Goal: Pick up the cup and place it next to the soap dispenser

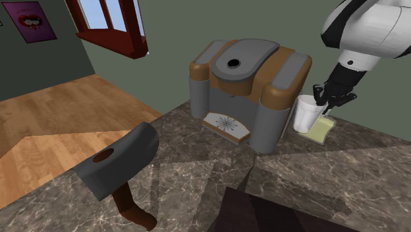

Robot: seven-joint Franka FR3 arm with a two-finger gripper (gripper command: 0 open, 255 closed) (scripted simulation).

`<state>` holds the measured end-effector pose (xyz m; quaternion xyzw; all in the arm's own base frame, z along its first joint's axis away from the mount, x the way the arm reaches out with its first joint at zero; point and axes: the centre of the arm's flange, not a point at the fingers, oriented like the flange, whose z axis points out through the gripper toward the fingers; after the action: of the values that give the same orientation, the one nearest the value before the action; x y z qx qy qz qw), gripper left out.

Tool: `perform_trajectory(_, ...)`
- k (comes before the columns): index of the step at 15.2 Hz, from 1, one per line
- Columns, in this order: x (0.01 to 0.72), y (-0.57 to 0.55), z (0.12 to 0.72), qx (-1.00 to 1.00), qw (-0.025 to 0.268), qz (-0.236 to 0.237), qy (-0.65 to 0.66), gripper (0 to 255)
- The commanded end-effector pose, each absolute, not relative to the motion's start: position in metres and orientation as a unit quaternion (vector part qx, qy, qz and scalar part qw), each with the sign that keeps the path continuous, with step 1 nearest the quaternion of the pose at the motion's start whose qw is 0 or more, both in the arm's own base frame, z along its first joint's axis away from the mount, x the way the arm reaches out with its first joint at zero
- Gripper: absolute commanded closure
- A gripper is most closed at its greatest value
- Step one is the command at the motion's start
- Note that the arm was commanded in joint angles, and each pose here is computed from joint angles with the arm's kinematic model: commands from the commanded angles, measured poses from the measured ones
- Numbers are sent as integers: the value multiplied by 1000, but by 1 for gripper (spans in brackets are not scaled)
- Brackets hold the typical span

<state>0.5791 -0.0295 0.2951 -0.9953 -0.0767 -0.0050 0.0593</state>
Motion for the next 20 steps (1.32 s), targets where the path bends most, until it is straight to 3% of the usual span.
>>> perform_trajectory(1,580,-30,285,-995,59,-5,-77,255)
perform_trajectory(20,580,-30,185,-995,59,-5,-77,255)
